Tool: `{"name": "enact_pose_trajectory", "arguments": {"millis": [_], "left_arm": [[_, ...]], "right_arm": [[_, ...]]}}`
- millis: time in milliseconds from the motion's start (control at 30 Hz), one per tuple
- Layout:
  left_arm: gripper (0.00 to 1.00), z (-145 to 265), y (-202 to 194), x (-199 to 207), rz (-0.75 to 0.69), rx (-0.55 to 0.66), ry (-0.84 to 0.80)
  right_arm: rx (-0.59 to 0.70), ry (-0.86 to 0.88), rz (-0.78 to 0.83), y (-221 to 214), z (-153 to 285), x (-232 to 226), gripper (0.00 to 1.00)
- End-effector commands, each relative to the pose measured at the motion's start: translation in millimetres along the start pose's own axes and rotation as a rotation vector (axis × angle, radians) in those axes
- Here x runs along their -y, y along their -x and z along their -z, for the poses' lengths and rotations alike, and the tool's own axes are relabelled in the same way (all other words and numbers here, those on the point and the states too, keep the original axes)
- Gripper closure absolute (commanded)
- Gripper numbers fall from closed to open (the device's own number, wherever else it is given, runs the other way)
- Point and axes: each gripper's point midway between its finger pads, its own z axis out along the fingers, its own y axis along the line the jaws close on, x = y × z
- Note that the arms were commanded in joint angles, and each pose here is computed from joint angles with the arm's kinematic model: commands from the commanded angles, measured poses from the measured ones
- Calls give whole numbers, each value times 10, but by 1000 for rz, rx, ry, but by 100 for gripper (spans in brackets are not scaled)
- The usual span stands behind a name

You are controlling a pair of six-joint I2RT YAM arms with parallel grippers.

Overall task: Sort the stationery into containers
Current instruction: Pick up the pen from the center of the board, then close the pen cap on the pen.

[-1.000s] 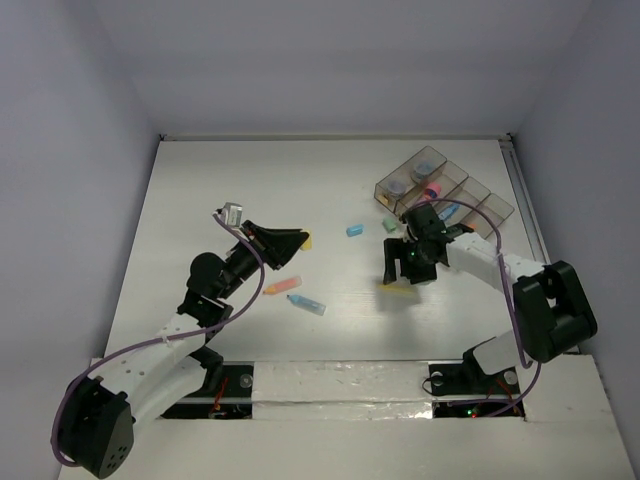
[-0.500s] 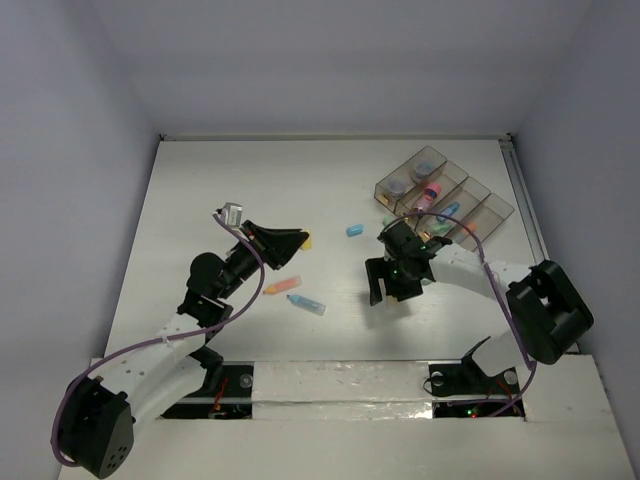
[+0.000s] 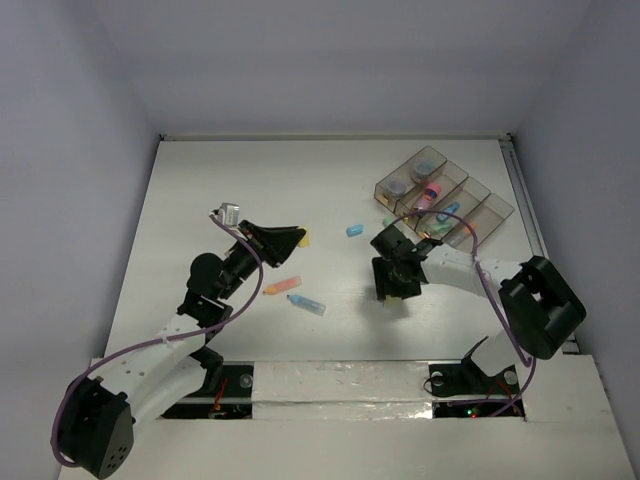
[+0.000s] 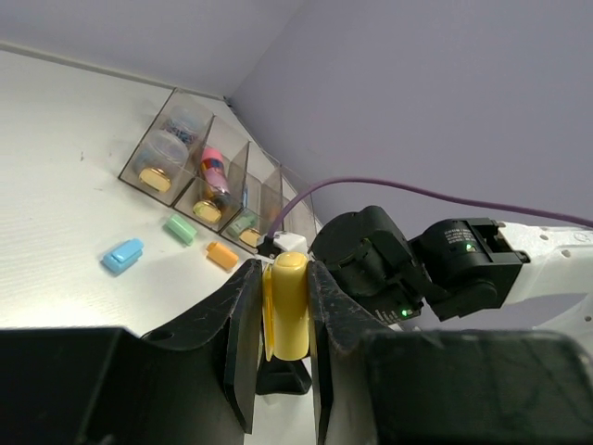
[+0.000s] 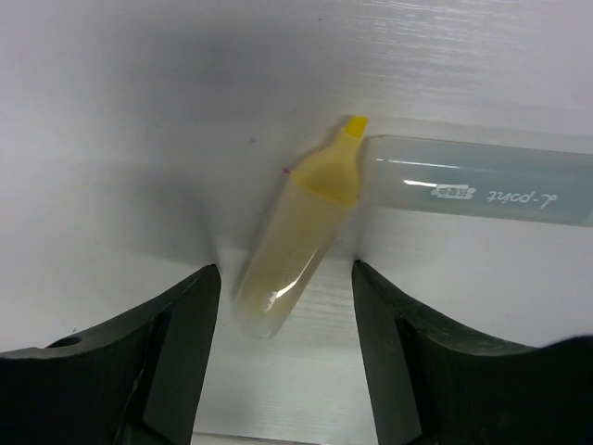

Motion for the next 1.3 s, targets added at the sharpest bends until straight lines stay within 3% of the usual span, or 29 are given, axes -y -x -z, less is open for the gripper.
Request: {"name": "enact_pose_trajectory", "arguments": {"millis": [0, 167, 200, 333, 600, 667, 833, 967, 1267], "left_arm": [[100, 8, 82, 66, -17, 39, -21], [100, -11, 76, -67, -5, 54, 35], [100, -11, 96, -191, 7, 78, 96], [100, 20, 114, -481, 64, 126, 240], [100, -65, 365, -532, 169, 245, 296], [100, -162, 383, -534, 191, 244, 294], [100, -286, 349, -561, 238, 242, 277], [100, -268, 385, -560, 269, 285, 256], [100, -207, 303, -456, 179, 272, 191]], "right_arm": [[11, -78, -18, 5, -73, 103, 37], [2, -60, 11, -61, -133, 17, 61], [-1, -58, 15, -68, -164, 11, 73], [41, 29, 79, -74, -137, -241, 94], [343, 236, 239, 300, 503, -867, 100], [476, 322, 267, 502, 782, -1123, 100], [657, 450, 303, 786, 1171, -1475, 100], [733, 553, 344, 947, 1388, -1750, 100], [698, 643, 431, 1046, 1468, -2152, 100]]}}
